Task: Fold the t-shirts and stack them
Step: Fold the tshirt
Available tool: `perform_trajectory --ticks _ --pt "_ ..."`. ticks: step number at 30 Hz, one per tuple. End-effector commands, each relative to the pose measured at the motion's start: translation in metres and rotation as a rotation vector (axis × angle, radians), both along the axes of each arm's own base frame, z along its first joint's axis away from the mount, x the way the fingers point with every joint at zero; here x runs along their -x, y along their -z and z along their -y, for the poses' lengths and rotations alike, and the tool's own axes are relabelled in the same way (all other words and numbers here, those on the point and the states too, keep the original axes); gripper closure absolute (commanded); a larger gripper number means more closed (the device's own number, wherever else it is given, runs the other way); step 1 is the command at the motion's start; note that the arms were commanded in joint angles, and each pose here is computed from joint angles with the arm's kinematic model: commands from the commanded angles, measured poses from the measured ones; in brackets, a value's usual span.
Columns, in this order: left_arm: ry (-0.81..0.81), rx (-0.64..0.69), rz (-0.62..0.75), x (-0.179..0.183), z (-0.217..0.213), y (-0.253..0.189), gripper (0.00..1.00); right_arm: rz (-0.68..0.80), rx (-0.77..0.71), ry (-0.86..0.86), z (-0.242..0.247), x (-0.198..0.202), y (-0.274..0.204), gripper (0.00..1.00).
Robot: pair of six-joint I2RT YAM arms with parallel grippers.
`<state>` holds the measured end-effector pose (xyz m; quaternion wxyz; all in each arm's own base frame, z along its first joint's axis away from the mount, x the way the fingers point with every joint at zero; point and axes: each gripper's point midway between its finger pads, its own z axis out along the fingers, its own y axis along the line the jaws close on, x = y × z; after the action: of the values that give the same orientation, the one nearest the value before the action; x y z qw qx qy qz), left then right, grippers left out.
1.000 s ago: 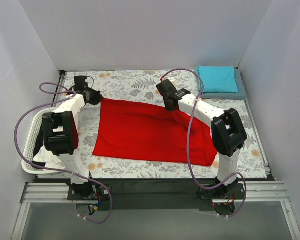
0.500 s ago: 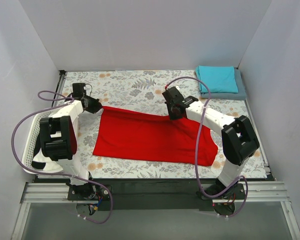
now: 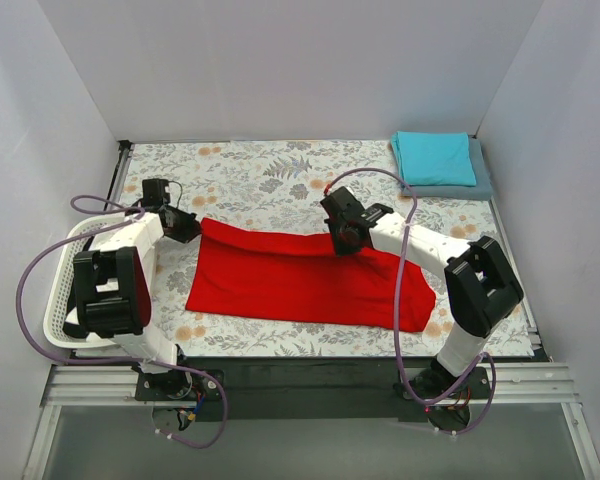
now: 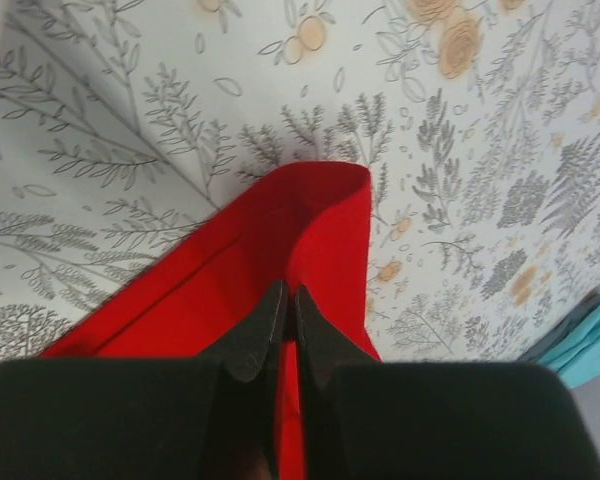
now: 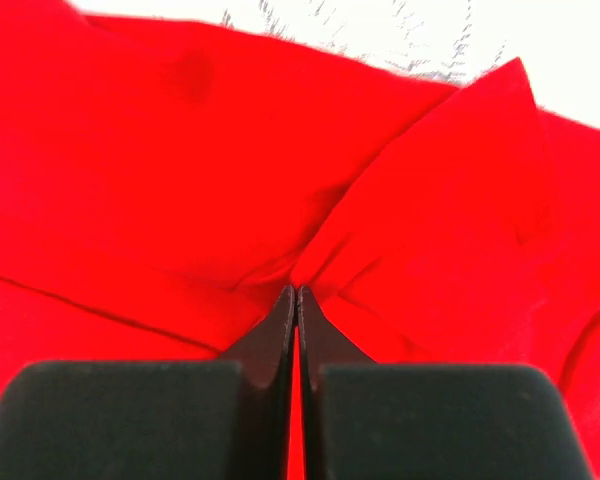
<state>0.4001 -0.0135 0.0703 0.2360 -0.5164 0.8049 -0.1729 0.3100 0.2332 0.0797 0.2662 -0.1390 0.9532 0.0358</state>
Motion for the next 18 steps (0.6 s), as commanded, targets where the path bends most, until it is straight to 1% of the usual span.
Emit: perform_trajectory --ticks 1,9,14,18 --pt "-0.013 -0.027 0.011 0.013 -0.006 -0.013 1.0 -0.008 -0.01 -0.002 -0.001 0.011 -0.004 0.99" --pt "-0.014 -0.028 -0.048 0.034 -0.005 0.001 1.0 -0.039 0.018 -0.02 -0.005 0.023 0.01 0.99" --pt "-0.013 -0.037 -0.041 0.039 -0.006 -0.005 1.0 -0.029 0.058 -0.004 0.003 0.022 0.012 0.99" --pt "-0.014 -0.044 -0.047 0.043 -0.008 -0.007 1.0 -0.038 0.062 -0.013 0.003 0.024 0.013 0.99"
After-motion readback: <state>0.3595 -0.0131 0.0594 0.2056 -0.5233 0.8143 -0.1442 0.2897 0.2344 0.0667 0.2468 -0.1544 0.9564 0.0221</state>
